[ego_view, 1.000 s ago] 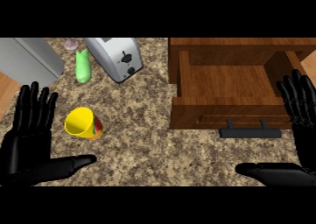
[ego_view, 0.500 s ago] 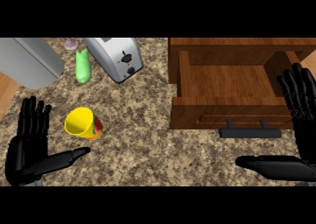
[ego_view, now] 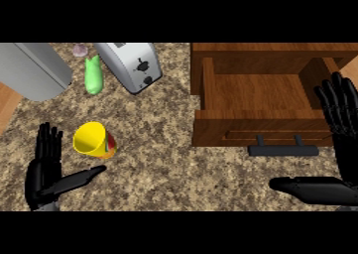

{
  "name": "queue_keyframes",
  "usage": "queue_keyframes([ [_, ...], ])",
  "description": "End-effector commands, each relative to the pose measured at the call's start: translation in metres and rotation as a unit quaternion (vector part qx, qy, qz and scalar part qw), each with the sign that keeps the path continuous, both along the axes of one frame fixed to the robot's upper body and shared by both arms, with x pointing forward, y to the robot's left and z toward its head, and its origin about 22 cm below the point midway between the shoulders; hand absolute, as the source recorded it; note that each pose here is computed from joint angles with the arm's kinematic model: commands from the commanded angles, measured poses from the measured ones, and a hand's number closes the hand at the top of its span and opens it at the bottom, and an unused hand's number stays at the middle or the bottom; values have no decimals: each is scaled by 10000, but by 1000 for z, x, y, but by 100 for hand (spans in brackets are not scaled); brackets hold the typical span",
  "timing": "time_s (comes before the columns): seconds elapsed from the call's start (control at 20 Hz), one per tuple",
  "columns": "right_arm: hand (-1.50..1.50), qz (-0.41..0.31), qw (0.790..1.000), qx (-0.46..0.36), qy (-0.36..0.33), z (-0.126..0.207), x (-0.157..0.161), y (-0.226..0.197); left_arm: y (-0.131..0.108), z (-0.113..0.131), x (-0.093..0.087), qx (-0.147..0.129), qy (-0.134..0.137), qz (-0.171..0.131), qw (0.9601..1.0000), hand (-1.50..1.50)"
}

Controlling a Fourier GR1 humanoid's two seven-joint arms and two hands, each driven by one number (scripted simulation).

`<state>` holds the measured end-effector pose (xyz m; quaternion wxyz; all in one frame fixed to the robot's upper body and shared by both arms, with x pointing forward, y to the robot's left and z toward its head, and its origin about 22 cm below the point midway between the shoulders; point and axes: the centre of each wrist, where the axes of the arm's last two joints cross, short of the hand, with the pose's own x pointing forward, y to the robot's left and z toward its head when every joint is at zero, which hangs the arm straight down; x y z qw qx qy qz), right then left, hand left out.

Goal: Pick up the cup, place it into the drawer and close the drawer

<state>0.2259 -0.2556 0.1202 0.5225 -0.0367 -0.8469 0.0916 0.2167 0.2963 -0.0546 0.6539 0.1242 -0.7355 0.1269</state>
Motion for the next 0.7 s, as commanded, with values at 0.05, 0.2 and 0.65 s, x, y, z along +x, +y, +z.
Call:
queue_keyframes([
  [0.05, -150, 63, 9999, -75, 41, 10, 8, 0, 17, -38, 17, -37, 111, 114, 9999, -150],
  [0.2, -150, 101, 9999, -23, 42, -11, -6, -10, 13, -56, 1, -169, 24, 101, 9998, -150],
  [0.65, -150, 82, 9999, -11, 78, -2, 1, -10, 35, -99, -2, -211, -141, 231, 9994, -150],
])
